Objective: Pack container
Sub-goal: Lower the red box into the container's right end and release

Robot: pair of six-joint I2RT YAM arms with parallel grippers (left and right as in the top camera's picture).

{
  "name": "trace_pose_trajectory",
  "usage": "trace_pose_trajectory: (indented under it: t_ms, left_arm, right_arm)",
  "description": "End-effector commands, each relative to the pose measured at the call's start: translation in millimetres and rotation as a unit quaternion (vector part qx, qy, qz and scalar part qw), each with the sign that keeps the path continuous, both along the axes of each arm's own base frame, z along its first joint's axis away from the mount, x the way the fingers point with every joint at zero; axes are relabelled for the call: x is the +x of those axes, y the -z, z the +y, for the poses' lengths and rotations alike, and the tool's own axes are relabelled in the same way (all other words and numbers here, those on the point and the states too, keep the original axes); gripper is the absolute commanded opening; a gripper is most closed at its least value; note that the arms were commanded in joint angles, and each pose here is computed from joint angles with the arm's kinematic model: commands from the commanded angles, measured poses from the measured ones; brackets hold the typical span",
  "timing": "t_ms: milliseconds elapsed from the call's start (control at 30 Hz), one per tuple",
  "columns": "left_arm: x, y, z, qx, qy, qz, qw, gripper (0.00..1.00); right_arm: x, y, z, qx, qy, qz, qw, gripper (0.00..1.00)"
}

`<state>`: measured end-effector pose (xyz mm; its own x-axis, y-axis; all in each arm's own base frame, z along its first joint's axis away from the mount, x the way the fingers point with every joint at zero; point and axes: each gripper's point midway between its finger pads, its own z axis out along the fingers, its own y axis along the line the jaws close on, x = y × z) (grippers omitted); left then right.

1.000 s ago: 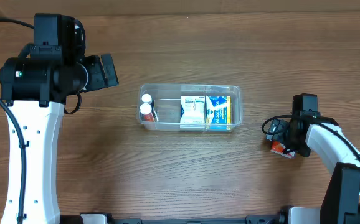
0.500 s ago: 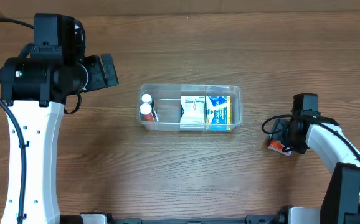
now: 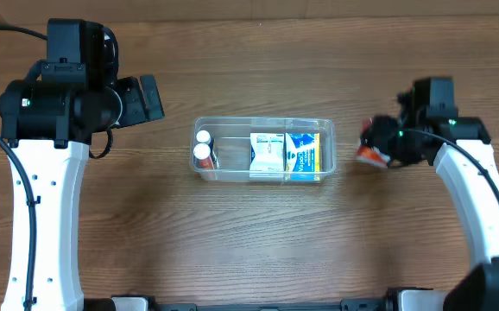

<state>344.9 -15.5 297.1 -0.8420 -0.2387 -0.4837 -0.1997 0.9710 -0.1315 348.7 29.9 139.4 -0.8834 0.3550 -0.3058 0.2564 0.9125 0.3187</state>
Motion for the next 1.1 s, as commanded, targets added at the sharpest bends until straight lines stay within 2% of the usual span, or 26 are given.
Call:
trace_pose_trajectory:
  t_ms: [0, 167, 333, 567, 767, 867, 967, 1067]
  left_arm:
    - [1.0, -6.7, 1.5, 0.003, 0.004, -0.011, 1.0, 1.0]
    - [0.8, -6.6, 1.5, 0.003, 0.004, -0.01, 1.0, 1.0]
    - [1.1, -6.8, 1.5, 0.003, 0.004, -0.011, 1.0, 1.0]
    - [1.0, -6.7, 1.7, 0.003, 0.004, -0.011, 1.0, 1.0]
    - [1.1, -6.8, 1.7, 0.003, 0.004, -0.011, 1.0, 1.0]
    - [1.1, -6.6, 1.7, 0.003, 0.004, -0.01, 1.0, 1.0]
    - [1.0, -6.7, 1.6, 0.003, 0.004, -0.011, 1.0, 1.0]
    - [1.0, -6.7, 1.6, 0.003, 0.004, -0.011, 1.0, 1.0]
  right_arm:
    - [14.1, -64.7, 51.3, 0.012, -0.071, -0.087, 0.994, 0.59]
    - [12.0, -62.7, 105.0, -0.005, -0.139, -0.104, 0.985, 0.59]
    - [8.0, -15.9, 137.9, -0.058, -0.181, -0.056, 0.98, 0.59]
    - [7.5, 64.7, 140.1, -0.081, -0.187, 0.049, 0.978, 0.59]
    - [6.8, 93.0, 139.9, -0.088, -0.189, 0.079, 0.975, 0.6]
    - [8.6, 92.6, 140.7, -0.087, -0.189, 0.075, 0.975, 0.7]
    - [8.4, 92.6, 140.7, -0.087, -0.189, 0.076, 0.975, 0.74]
    - [9.7, 91.8, 141.2, -0.086, -0.189, 0.073, 0.976, 0.87]
